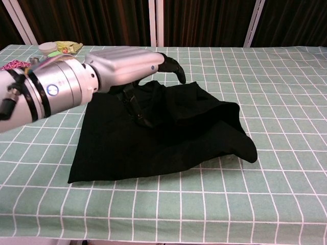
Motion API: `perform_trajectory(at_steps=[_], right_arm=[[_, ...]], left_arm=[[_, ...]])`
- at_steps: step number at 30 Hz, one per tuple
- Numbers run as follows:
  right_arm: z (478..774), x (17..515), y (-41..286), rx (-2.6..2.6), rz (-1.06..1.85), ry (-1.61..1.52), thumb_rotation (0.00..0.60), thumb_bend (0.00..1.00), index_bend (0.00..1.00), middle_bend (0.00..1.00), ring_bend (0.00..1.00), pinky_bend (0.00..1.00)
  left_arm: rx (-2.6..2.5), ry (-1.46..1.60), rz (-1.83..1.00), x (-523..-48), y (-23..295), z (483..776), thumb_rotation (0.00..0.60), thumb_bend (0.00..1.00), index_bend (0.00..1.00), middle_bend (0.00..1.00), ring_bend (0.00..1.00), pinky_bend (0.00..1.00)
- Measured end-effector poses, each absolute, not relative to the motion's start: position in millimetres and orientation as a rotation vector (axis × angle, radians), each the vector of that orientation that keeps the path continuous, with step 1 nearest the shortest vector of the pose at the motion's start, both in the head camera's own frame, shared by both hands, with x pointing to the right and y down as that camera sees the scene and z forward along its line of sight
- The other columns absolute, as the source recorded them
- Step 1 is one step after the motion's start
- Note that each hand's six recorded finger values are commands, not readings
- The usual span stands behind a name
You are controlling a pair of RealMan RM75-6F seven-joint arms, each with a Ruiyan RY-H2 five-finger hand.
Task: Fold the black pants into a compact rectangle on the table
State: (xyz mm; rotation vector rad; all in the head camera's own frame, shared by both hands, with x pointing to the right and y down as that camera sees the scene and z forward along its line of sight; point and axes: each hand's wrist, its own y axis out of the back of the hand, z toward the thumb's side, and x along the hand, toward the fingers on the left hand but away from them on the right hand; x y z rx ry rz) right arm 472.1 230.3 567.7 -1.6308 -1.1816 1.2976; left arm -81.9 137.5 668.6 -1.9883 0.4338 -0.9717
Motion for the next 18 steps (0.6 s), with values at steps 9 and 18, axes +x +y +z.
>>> perform_trajectory(at_steps=[9,18], right_arm=[[563.6,474.7,233.2,-1.616,1.306,-1.190,0.600,0.30,0.22,0.14,0.10,0.15],[559.7,479.6,239.0,-1.601,1.315,-1.209,0.600,0.30,0.22,0.14,0.10,0.15]], left_arm=[[-1.906,0.393,-0.936,-44.1,146.8,706.6,0.600,0.09,0.31,0.13,0.06,0.17],[-1.786,0.372,-0.930,-27.8,128.8,715.9,0.600,0.24,0.53,0.20,0.06,0.17]])
